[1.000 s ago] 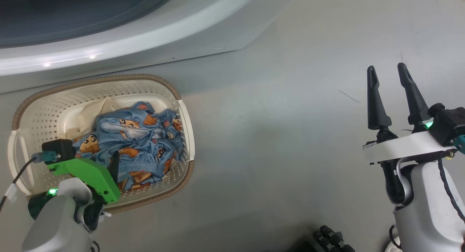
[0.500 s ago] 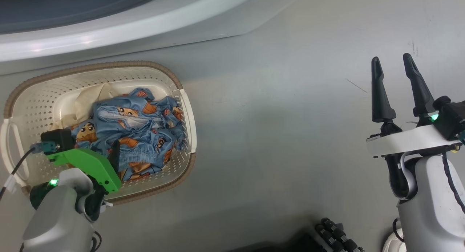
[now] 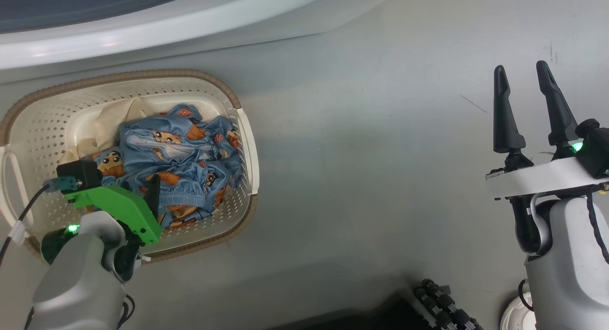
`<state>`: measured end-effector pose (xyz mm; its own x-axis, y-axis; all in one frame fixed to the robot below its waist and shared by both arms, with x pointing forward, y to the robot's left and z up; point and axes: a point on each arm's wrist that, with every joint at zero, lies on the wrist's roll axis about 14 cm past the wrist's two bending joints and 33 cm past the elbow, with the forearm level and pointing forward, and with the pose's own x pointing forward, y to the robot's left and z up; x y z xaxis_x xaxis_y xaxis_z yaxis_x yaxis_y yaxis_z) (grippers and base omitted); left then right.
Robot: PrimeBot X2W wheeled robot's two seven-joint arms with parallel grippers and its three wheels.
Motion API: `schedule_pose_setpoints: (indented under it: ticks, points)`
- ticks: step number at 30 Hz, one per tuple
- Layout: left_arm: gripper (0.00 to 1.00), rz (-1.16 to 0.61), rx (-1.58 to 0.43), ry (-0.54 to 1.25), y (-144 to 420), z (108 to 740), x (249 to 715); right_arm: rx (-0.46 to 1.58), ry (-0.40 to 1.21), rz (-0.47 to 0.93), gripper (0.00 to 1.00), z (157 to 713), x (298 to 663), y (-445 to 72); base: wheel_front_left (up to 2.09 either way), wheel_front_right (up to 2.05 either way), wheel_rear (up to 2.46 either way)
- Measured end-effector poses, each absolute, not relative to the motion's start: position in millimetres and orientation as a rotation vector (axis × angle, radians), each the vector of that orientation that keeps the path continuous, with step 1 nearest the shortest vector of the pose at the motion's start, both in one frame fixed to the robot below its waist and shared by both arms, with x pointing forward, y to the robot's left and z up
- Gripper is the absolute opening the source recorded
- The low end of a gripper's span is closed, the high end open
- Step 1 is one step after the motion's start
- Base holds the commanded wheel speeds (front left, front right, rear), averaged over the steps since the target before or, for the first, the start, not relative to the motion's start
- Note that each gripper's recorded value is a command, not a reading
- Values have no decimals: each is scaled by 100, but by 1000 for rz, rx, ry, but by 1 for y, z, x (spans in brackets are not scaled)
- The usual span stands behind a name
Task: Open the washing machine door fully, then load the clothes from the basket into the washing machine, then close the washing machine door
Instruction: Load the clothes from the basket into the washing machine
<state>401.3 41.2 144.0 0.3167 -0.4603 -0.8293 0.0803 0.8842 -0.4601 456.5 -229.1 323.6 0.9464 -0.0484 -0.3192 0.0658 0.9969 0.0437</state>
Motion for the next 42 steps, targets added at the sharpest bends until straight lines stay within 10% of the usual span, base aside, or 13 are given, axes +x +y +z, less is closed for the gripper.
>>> schedule_pose_setpoints:
  ticks: [16,22,42]
  points:
    - [100,-385,-376,1202,32,126,408,46,368,-73,100,302,454,-234,0,0,0]
    - [0,-400,-360,1197,31,124,405,45,358,-74,100,302,460,-235,0,0,0]
    - [0,-394,-326,983,42,177,411,79,265,-72,100,342,469,-229,0,0,0]
